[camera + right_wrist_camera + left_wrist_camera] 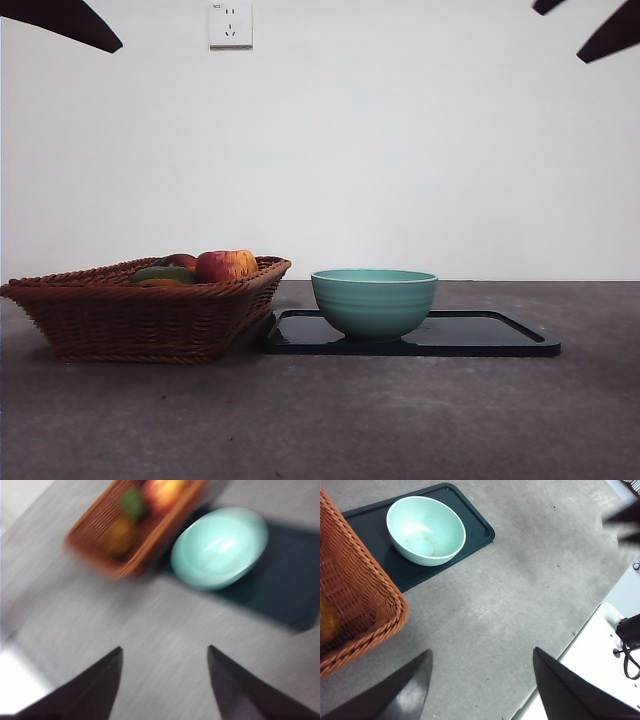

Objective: Pick up the wifruite, put it on the bowl, pick up the plate, put it on desk

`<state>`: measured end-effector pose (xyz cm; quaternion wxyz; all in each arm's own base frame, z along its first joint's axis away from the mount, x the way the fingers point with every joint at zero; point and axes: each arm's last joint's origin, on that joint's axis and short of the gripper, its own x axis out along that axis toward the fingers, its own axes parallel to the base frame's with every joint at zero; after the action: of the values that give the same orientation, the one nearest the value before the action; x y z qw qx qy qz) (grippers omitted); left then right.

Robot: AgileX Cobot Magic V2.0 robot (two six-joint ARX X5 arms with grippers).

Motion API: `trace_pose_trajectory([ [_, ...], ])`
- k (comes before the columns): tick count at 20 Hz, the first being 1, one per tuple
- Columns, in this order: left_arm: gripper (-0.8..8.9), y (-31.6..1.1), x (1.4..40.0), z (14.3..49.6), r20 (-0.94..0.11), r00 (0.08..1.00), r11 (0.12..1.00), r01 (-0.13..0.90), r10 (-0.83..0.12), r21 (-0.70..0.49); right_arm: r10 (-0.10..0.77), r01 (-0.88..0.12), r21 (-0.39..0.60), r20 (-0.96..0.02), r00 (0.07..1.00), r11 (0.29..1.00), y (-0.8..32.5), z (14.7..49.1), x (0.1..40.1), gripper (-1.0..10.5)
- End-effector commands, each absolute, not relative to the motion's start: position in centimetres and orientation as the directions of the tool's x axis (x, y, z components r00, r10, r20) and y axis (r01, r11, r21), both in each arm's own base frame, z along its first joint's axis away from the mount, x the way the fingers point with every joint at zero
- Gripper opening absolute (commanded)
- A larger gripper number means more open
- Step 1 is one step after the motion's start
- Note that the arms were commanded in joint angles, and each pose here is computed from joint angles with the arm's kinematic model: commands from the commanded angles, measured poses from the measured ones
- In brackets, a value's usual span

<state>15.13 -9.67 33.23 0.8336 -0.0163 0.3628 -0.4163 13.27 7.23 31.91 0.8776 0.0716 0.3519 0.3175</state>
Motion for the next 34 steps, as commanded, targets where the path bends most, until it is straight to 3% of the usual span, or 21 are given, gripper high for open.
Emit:
trace_pose_trajectory([
  [1,3.12,-9.8,15.2,33.5,-0.583,0.388,0.638,0.703,-0.714,-0.315,0.586,-0.464,0.360,-0.561,0.585,0.809,7.8,34.0,15.6,2.9],
  [5,3.12,-9.8,15.2,33.5,-0.583,0.387,0.638,0.703,-0.714,-0.315,0.545,-0.430,0.340,-0.598,0.587,0.837,8.9,35.9,21.0,2.9],
  [8,3.12,-9.8,15.2,33.5,-0.583,0.387,0.638,0.703,-0.714,-0.314,0.518,-0.410,0.327,-0.649,0.558,0.851,9.9,35.5,25.3,2.9],
  [15,3.12,-9.8,15.1,33.3,-0.599,0.375,0.641,0.698,-0.707,-0.319,0.454,-0.375,0.297,-0.766,0.456,0.878,12.0,30.0,32.1,2.9],
  [21,3.12,-9.8,15.1,33.3,-0.601,0.374,0.641,0.697,-0.706,-0.321,0.428,-0.352,0.301,-0.822,0.376,0.886,13.2,24.7,35.1,2.9],
  [29,3.12,-9.7,15.0,33.2,-0.615,0.363,0.645,0.691,-0.700,-0.327,0.393,-0.348,0.276,-0.858,0.331,0.896,14.8,20.4,36.8,2.5],
  [34,3.12,-9.7,14.9,33.1,-0.618,0.360,0.645,0.690,-0.699,-0.328,0.359,-0.341,0.238,-0.863,0.356,0.909,15.0,20.0,37.0,0.4],
])
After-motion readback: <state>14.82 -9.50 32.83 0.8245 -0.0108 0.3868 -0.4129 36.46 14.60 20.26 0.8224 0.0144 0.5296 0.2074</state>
